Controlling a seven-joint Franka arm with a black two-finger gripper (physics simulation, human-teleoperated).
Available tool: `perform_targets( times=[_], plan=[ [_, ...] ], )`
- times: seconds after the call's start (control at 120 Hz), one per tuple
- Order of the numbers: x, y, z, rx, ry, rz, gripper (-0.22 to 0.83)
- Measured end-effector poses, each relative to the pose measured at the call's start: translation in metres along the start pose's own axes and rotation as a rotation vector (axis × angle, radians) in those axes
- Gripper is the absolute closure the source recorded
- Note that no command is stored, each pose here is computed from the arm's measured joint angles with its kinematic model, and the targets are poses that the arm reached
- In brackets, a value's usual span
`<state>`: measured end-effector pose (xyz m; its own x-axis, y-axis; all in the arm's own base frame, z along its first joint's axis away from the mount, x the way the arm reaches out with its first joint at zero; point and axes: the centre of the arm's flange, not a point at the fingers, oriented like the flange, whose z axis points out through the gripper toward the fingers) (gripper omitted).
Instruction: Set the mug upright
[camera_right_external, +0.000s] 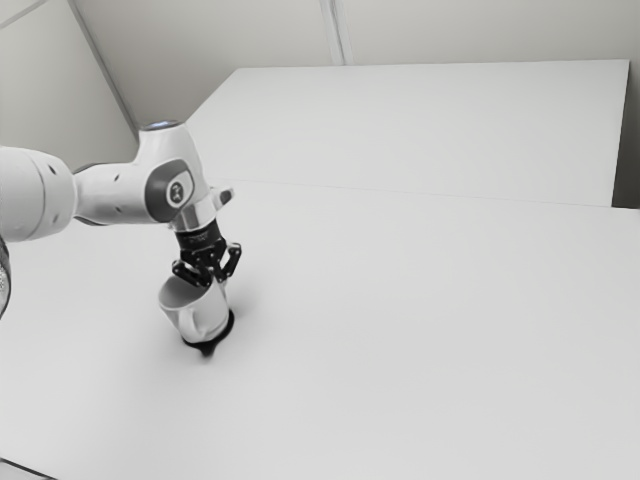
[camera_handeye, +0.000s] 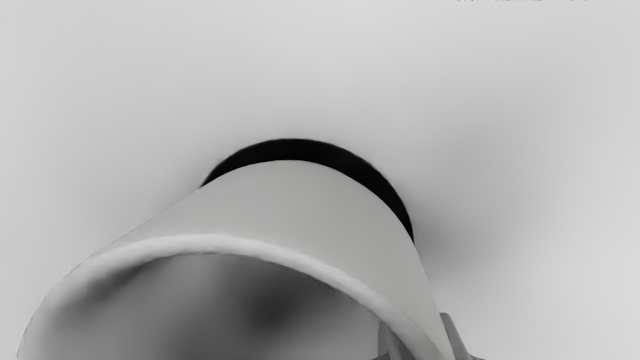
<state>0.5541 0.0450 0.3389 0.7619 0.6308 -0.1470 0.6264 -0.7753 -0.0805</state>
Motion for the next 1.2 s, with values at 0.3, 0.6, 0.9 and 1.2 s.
perform_targets(
  times=[0.3, 0.6, 0.9, 1.2],
  plan=[
    [0.002, 0.006, 0.006, 0.010, -0.002, -0.079, 0.49],
    [0.002, 0.005, -0.020, -0.018, 0.018, -0.107, 0.12],
    [0.000, 0.003, -0.107, -0.066, 0.094, -0.029, 0.03],
    [-0.008, -0.031, -0.231, -0.075, 0.243, 0.199, 0.01]
  ],
)
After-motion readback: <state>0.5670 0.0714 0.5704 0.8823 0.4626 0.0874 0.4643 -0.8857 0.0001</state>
